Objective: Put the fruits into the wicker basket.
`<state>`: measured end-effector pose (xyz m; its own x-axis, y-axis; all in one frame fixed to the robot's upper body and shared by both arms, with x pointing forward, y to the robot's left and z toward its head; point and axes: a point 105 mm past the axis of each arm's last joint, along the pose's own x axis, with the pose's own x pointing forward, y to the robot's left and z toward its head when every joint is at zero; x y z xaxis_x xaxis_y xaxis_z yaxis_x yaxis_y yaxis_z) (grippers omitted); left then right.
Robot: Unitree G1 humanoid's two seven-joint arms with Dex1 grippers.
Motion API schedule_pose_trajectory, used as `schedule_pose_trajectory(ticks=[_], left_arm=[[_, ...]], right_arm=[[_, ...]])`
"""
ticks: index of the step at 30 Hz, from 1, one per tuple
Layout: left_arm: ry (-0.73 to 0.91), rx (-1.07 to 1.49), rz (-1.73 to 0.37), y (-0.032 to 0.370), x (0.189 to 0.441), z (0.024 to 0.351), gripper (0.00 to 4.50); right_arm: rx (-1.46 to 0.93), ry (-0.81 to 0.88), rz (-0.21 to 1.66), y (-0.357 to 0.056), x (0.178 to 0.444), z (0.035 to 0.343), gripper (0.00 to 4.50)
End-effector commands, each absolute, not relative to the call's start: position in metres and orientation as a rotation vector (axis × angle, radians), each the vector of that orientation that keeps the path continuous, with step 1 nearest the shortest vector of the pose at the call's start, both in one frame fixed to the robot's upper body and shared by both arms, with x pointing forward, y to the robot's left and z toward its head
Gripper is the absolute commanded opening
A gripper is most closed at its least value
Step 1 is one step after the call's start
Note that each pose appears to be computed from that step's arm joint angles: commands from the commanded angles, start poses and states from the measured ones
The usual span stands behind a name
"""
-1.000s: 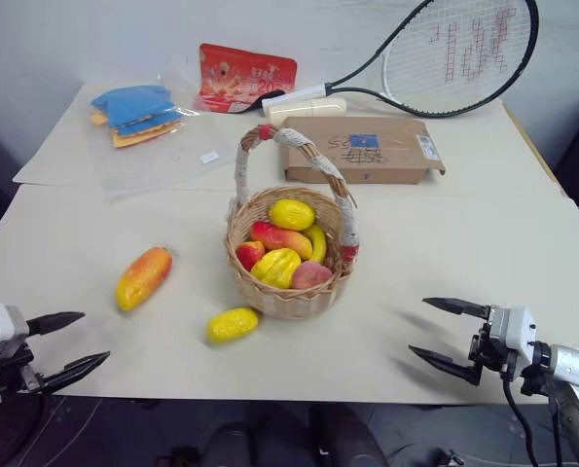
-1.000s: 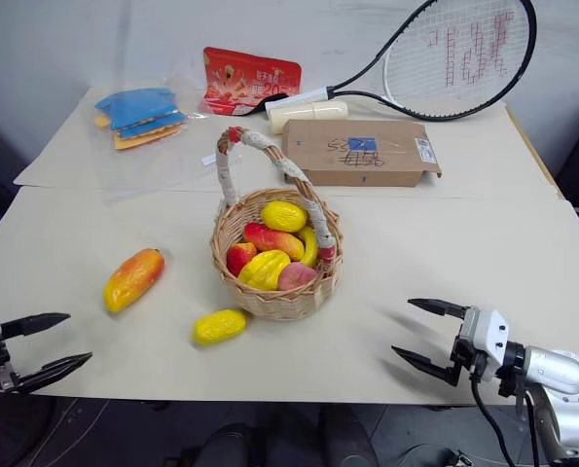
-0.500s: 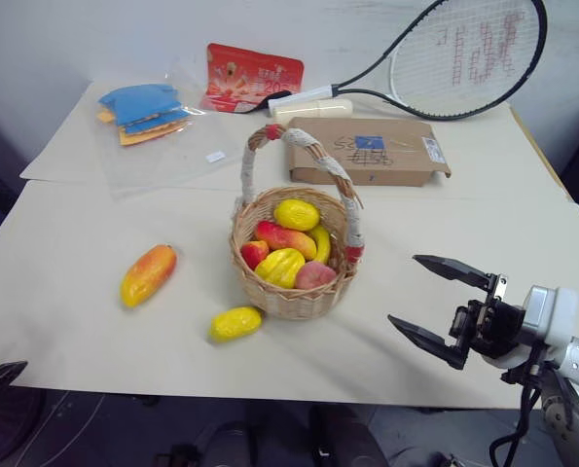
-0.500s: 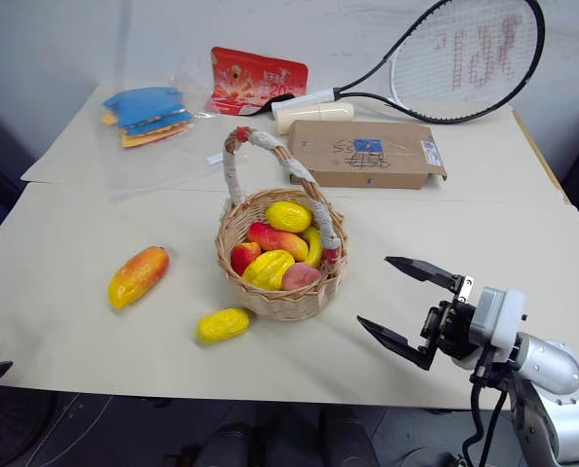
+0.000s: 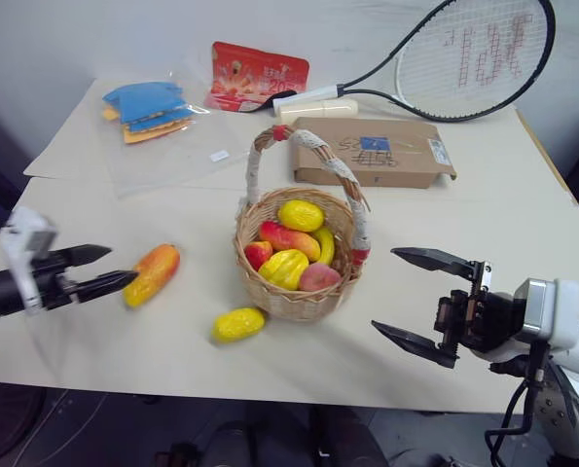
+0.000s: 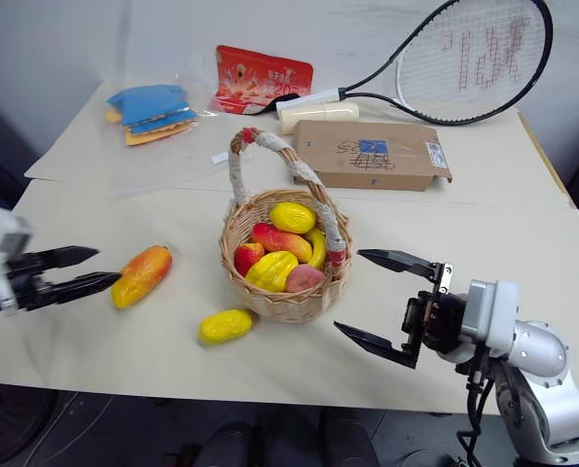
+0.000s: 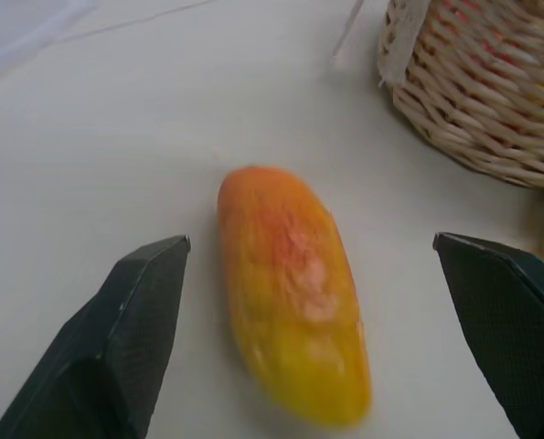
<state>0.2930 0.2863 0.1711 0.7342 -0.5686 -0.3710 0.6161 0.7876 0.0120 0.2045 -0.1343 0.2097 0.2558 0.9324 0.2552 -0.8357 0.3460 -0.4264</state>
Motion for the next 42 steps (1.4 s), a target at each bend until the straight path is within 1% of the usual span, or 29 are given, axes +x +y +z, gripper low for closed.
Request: schedule_pose_trajectory(ticks=[1, 4, 7, 9, 10, 11, 13, 15, 17, 19, 20, 23, 25, 26, 27, 28, 30, 32, 35, 37, 38, 39, 40, 41, 42], left_arm=[[0.453, 0.156, -0.690, 0.270, 0.301, 0.151, 4.50], [0.519, 0.240, -0.669, 0.271, 0.303, 0.139, 4.50], [0.544, 0.314, -0.665, 0.274, 0.302, 0.137, 3.88], [0.525, 0.409, -0.686, 0.270, 0.302, 0.147, 3.30], [0.518, 0.434, -0.693, 0.268, 0.302, 0.151, 3.09], [0.486, 0.446, -0.713, 0.263, 0.302, 0.161, 3.03], [0.427, 0.441, -0.806, 0.249, 0.298, 0.178, 3.01], [0.334, 0.455, -0.992, 0.223, 0.283, 0.198, 3.00], [0.161, 0.449, -1.206, 0.180, 0.270, 0.230, 3.00], [0.046, 0.455, -1.286, 0.157, 0.269, 0.246, 3.00], [-0.010, 0.470, -1.300, 0.141, 0.277, 0.251, 3.00], [-0.056, 0.380, -1.285, 0.095, 0.306, 0.261, 3.00], [-0.034, 0.348, -1.276, 0.077, 0.318, 0.258, 3.00], [-0.009, 0.393, -1.267, 0.072, 0.325, 0.249, 3.00], [0.014, 0.430, -1.246, 0.071, 0.332, 0.241, 3.73], [0.026, 0.438, -1.249, 0.069, 0.335, 0.236, 3.98], [0.012, 0.436, -1.251, 0.068, 0.337, 0.236, 4.44], [-0.030, 0.432, -1.265, 0.073, 0.333, 0.244, 4.44], [-0.097, 0.407, -1.291, 0.094, 0.319, 0.258, 4.44], [-0.111, 0.423, -1.276, 0.127, 0.306, 0.262, 4.44], [-0.083, 0.424, -1.256, 0.151, 0.298, 0.261, 4.44], [-0.061, 0.424, -1.245, 0.165, 0.292, 0.261, 4.44], [-0.048, 0.423, -1.241, 0.172, 0.288, 0.260, 4.44], [-0.024, 0.358, -1.194, 0.188, 0.288, 0.260, 4.44], [0.021, 0.330, -1.132, 0.207, 0.287, 0.252, 4.44]], right_arm=[[-0.228, -0.534, 1.222, -0.130, 0.203, 0.213, 4.48], [-0.227, -0.531, 1.203, -0.131, 0.205, 0.213, 4.48], [-0.232, -0.525, 1.195, -0.131, 0.206, 0.213, 4.50], [-0.239, -0.522, 1.182, -0.133, 0.207, 0.214, 4.50], [-0.240, -0.522, 1.174, -0.134, 0.208, 0.214, 4.50], [-0.242, -0.522, 1.158, -0.135, 0.209, 0.215, 4.50], [-0.248, -0.520, 1.134, -0.138, 0.210, 0.215, 4.50], [-0.253, -0.520, 1.105, -0.143, 0.212, 0.215, 4.50], [-0.269, -0.521, 1.032, -0.155, 0.217, 0.218, 4.50], [-0.284, -0.518, 0.987, -0.163, 0.220, 0.219, 4.50], [-0.292, -0.511, 0.962, -0.169, 0.221, 0.219, 4.50], [-0.288, -0.500, 0.913, -0.177, 0.224, 0.217, 4.50], [-0.287, -0.498, 0.915, -0.177, 0.224, 0.214, 4.50], [-0.287, -0.497, 0.915, -0.176, 0.224, 0.213, 4.50], [-0.286, -0.499, 0.911, -0.176, 0.224, 0.212, 4.50], [-0.286, -0.500, 0.908, -0.177, 0.223, 0.211, 4.50], [-0.286, -0.499, 0.903, -0.178, 0.222, 0.209, 4.50], [-0.286, -0.495, 0.898, -0.179, 0.221, 0.207, 4.50], [-0.285, -0.490, 0.895, -0.180, 0.220, 0.205, 4.50], [-0.282, -0.487, 0.898, -0.181, 0.220, 0.205, 4.50], [-0.280, -0.486, 0.901, -0.181, 0.220, 0.204, 4.50], [-0.279, -0.484, 0.903, -0.182, 0.220, 0.204, 4.50], [-0.278, -0.484, 0.904, -0.182, 0.220, 0.204, 4.50], [-0.279, -0.482, 0.910, -0.182, 0.220, 0.203, 4.50], [-0.279, -0.481, 0.917, -0.182, 0.220, 0.203, 4.50]])
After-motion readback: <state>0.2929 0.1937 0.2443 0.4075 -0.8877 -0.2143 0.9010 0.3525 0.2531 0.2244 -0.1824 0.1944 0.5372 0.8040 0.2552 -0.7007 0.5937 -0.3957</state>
